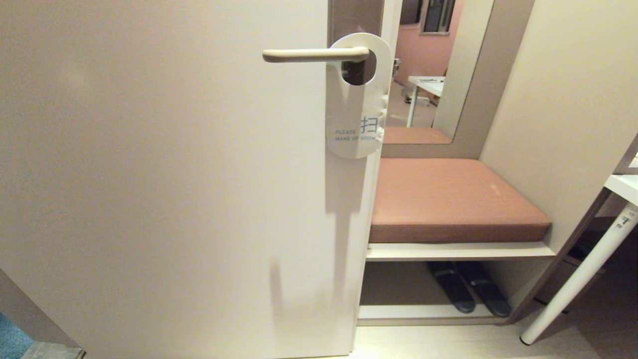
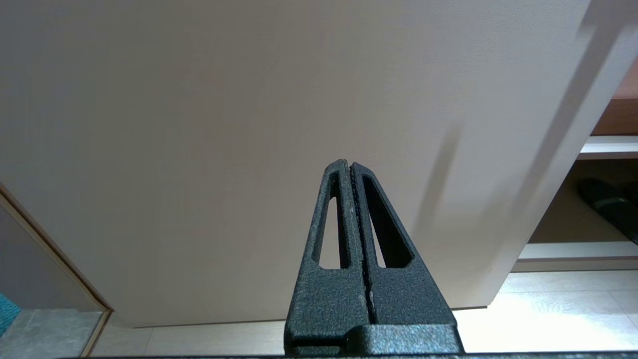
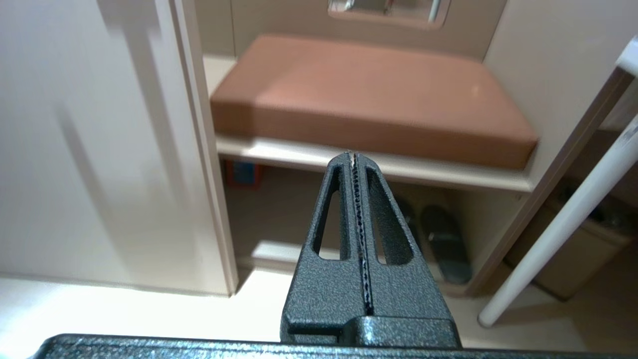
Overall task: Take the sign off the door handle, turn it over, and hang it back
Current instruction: Take down the sign
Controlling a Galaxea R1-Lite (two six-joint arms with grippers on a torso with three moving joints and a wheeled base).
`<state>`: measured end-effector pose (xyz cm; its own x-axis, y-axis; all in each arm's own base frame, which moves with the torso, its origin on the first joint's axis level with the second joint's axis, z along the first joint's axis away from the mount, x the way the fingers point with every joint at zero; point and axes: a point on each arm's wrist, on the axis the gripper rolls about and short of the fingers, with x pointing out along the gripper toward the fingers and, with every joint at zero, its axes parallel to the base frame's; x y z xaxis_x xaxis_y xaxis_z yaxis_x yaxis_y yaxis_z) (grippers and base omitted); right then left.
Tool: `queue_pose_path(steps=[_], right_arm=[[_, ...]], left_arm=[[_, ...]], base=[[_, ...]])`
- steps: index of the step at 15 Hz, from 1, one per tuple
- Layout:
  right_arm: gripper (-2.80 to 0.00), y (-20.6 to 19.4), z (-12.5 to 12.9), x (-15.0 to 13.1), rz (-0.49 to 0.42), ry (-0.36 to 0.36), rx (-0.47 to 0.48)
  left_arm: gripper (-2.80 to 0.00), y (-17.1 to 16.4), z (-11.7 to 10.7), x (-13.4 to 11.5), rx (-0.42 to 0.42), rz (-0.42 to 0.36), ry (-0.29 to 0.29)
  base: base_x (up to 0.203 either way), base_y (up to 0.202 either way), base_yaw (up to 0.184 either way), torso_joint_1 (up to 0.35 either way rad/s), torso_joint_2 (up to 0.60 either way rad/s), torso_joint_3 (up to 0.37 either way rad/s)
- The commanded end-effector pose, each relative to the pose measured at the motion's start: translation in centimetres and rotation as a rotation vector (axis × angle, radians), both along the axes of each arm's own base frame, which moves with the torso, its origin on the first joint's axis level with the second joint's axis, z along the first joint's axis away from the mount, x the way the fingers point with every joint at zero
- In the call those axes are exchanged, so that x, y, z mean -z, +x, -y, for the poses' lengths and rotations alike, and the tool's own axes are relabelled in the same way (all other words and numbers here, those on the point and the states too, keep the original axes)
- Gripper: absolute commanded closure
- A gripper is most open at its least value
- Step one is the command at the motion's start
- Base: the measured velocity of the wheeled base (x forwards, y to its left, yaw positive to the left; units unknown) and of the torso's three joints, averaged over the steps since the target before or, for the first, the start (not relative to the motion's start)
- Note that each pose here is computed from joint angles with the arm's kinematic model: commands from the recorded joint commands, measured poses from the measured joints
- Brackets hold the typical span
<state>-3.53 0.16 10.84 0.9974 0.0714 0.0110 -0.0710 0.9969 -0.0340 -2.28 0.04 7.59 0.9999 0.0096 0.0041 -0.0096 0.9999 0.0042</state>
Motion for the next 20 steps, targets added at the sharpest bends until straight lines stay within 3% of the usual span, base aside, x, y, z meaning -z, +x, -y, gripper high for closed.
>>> queue_pose_path(steps=[1,8,11,14,16,20], right_arm=[[0.00,0.3,0.0,-1.3,-0.022,-0.001,0.001],[0.00,6.6,0.0,-12.0,-0.149,0.002,0.005],[0.00,11.0,0.0,-14.9,-0.210,0.003,-0.008],[0.00,14.9,-0.2,-17.4,-0.230,0.010,-0.086],[0.00,17.7,-0.6,-18.3,-0.253,0.024,-0.220],[0.00,21.3,-2.0,-19.4,-0.265,0.047,-0.642]], left_arm=[[0.00,0.0,0.0,0.0,0.000,-0.001,0.000],[0.00,0.0,0.0,0.0,0.000,-0.001,-0.001],[0.00,0.0,0.0,0.0,-0.001,-0.001,-0.001],[0.00,0.0,0.0,0.0,-0.001,-0.001,0.000],[0.00,0.0,0.0,0.0,0.000,-0.001,0.000],[0.00,0.0,0.0,0.0,0.000,-0.001,0.000]], base=[[0.000,0.000,0.000,0.000,0.00,0.000],[0.000,0.000,0.000,0.000,0.00,0.000],[0.000,0.000,0.000,0.000,0.00,0.000],[0.000,0.000,0.000,0.000,0.00,0.000],[0.000,0.000,0.000,0.000,0.00,0.000],[0.000,0.000,0.000,0.000,0.00,0.000]])
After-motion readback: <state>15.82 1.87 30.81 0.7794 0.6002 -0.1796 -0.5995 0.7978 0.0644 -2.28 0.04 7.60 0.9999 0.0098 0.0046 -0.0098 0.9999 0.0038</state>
